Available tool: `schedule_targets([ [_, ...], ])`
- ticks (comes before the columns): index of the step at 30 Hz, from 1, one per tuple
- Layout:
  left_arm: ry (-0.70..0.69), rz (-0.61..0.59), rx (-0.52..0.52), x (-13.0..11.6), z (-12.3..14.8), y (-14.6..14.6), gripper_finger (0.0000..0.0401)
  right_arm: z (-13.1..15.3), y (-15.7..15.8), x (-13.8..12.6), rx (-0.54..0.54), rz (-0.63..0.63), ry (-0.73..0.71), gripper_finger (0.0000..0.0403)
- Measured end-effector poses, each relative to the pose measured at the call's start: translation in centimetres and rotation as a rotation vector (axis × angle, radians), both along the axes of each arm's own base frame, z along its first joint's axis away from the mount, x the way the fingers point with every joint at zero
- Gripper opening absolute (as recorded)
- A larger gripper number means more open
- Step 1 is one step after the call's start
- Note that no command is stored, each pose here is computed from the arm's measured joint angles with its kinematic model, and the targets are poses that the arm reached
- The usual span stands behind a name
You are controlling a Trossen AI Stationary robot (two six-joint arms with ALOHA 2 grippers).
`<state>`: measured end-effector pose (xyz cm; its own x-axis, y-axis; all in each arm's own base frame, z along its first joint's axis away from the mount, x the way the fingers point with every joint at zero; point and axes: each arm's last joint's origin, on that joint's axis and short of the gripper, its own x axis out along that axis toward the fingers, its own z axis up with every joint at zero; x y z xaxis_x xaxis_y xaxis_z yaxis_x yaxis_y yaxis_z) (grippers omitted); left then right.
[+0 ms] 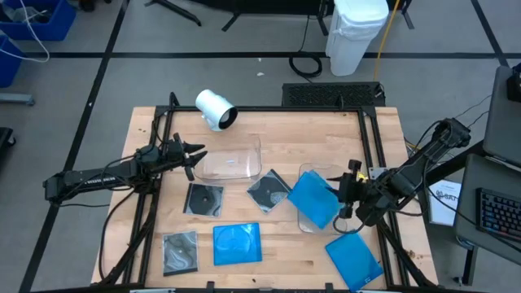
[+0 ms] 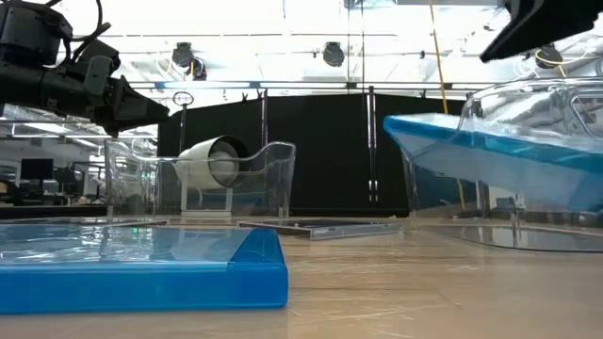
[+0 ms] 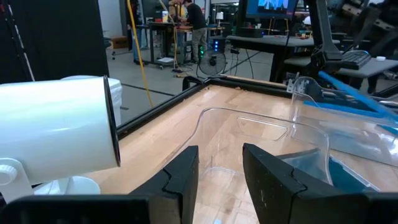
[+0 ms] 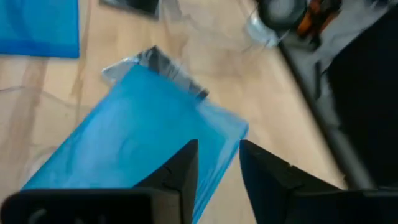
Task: Pick & place jewel cases by type
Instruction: Put the top blue cd case into the right transparent bin
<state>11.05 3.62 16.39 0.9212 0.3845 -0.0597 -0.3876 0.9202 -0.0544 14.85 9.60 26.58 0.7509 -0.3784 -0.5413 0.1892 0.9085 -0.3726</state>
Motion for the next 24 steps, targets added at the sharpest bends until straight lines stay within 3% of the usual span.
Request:
schedule_targets([
  [4,0.000,0.000,0.000,0.0,0.0,0.0,0.0129,0.8,0.4,0.9,-0.022,0.040,-0.078,0.0133],
  [11,0.000,0.000,0.000,0.0,0.0,0.0,0.0129,1.7,1.1,4.4,0.106,0.279,-0.142,0.0117],
  [19,0.017,0.000,-0.005,0.0,-0.2,0.0,0.0129,-3.9,-0.5,10.7,0.131,0.433,0.118,0.0077],
  [24,0.015,0.000,-0.004,0.0,-0.1,0.0,0.0129,-5.7,-1.5,12.8,0.197,0.518,0.141,0.0044],
])
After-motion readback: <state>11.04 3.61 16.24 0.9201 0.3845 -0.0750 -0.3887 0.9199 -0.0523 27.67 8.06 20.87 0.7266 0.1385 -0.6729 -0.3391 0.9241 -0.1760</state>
